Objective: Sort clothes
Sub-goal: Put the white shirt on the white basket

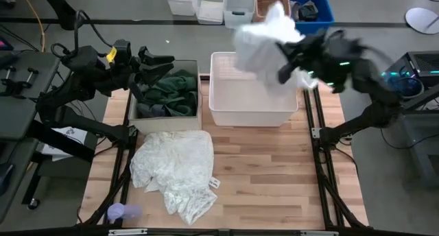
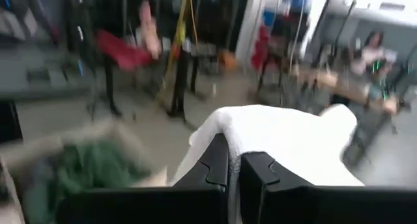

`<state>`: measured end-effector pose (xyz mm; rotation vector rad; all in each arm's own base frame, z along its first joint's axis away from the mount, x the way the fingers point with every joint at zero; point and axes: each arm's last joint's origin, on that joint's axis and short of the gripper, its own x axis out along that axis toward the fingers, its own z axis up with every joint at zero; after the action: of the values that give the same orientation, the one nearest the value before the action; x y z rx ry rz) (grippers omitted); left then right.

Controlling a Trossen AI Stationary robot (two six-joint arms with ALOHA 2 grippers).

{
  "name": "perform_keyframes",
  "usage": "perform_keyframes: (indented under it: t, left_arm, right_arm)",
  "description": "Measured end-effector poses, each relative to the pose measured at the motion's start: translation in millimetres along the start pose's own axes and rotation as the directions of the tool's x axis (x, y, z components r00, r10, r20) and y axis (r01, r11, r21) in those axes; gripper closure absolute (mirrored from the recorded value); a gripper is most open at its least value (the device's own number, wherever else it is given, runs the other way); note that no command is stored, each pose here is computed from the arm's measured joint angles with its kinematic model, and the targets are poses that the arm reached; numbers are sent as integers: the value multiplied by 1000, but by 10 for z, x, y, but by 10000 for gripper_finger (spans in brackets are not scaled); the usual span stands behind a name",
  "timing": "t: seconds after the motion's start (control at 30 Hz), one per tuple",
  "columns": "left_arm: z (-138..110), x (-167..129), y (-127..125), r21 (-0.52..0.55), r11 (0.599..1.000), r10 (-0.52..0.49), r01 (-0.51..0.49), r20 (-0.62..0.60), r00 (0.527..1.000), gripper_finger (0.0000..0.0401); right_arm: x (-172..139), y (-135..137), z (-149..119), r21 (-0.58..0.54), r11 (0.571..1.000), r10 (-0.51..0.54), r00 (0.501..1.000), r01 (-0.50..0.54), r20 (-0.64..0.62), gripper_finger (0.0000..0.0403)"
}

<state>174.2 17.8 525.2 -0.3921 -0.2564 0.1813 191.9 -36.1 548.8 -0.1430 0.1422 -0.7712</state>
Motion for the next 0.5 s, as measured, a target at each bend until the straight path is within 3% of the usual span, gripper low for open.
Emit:
perform_keyframes:
  t: [0.1, 0.2, 0.37, 0.43, 0.5]
  left_arm:
    - [14, 0, -6, 12, 1000, -6, 6, 15, 1000, 240]
    - [16, 0, -6, 12, 1000, -7, 7, 17, 1000, 240]
    - [15, 0, -6, 21, 1000, -6, 6, 15, 1000, 240]
    - [15, 0, -6, 21, 1000, -6, 6, 15, 1000, 240]
    - [15, 0, -6, 19, 1000, -6, 6, 15, 1000, 240]
  right_arm:
    - [263, 128, -330, 18, 1000, 3, 992, 0, -126, 402]
    - [497, 319, -687, 71, 996, 73, 975, -59, -212, 403]
    - [776, 684, -1115, 268, 934, 278, 952, -237, -130, 403]
    - [839, 764, -1226, 317, 905, 322, 944, -284, -75, 403]
    - [867, 797, -1350, 324, 906, 322, 941, -274, -102, 403]
